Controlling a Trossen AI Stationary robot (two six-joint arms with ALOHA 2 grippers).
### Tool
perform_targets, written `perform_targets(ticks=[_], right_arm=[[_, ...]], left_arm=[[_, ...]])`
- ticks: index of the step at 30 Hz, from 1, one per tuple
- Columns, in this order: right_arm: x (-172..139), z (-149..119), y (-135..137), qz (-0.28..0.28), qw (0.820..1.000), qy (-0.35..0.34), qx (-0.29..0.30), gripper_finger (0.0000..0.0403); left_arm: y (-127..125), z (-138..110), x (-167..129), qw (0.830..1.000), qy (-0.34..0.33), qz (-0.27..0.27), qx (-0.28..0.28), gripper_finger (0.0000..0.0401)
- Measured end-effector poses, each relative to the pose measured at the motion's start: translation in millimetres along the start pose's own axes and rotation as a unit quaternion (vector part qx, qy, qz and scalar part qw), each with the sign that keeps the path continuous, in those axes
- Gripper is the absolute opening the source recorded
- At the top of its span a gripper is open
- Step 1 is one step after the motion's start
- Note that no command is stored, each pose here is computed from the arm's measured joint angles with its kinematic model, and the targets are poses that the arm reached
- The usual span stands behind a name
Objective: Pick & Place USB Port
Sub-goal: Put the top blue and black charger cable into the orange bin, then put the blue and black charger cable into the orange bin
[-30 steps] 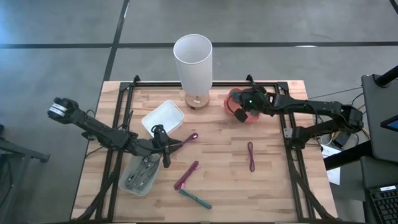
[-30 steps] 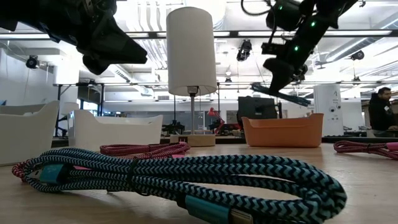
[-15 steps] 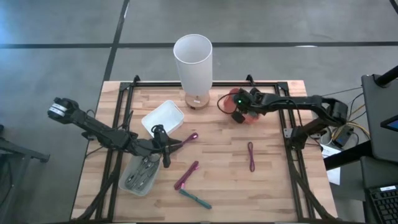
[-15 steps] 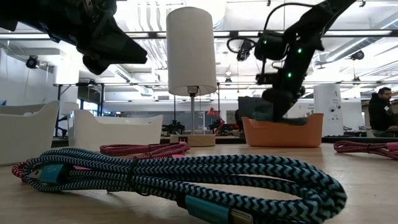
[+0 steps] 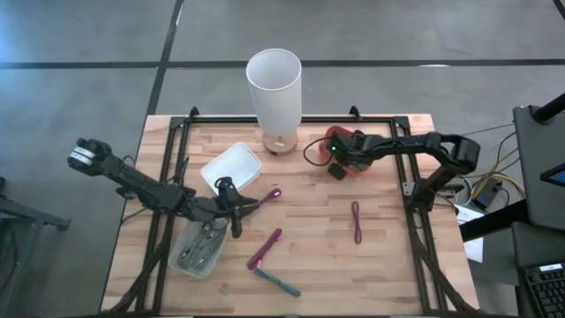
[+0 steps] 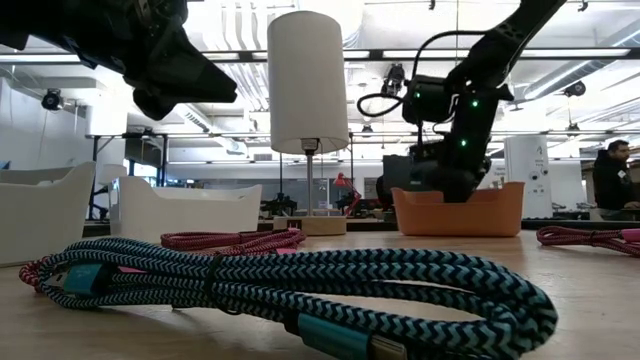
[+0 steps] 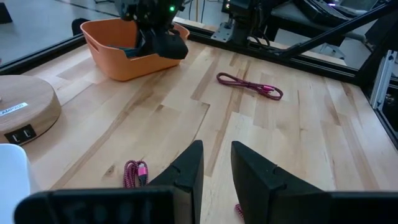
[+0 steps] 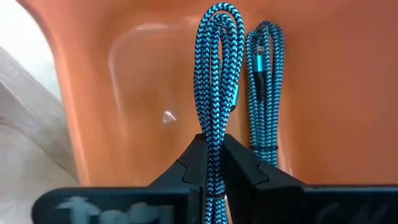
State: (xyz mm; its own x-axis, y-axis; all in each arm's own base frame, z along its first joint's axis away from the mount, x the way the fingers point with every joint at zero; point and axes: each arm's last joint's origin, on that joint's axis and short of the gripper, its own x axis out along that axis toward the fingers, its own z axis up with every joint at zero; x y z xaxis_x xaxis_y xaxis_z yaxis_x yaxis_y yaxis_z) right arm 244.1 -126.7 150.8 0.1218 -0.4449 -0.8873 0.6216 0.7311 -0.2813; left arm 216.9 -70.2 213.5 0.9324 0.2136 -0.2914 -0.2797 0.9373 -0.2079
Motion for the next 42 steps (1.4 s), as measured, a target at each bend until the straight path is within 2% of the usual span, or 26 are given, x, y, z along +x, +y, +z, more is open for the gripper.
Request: perform_targets(ticks=[10,24,33,38,42], right_arm=[[13,-3,3,-0.004,1.000,0.024,-0.002,0.0035],[14,-3,3,-0.006,1.000,0.028,-0.002,0.0102],[-17,11,-6,-0.006,0.999,0.039,0.002,0.0132],[-40,25,-5,0.041,0.998,0.031,0.019,0.0136],[-58,35,5,0.078,0.997,0.012,0.011,0.0130]], left_arm=[[0,0,0,1.000,0.000,0.001,0.000,0.0078],[0,0,0,1.000,0.000,0.001,0.000,0.0078],[0,0,0,1.000,0.000,0.001,0.000,0.0078],[0,0,0,1.000,0.004,-0.009,-0.006,0.0078],[-3,0,0,0.999,0.017,-0.048,-0.014,0.0078]])
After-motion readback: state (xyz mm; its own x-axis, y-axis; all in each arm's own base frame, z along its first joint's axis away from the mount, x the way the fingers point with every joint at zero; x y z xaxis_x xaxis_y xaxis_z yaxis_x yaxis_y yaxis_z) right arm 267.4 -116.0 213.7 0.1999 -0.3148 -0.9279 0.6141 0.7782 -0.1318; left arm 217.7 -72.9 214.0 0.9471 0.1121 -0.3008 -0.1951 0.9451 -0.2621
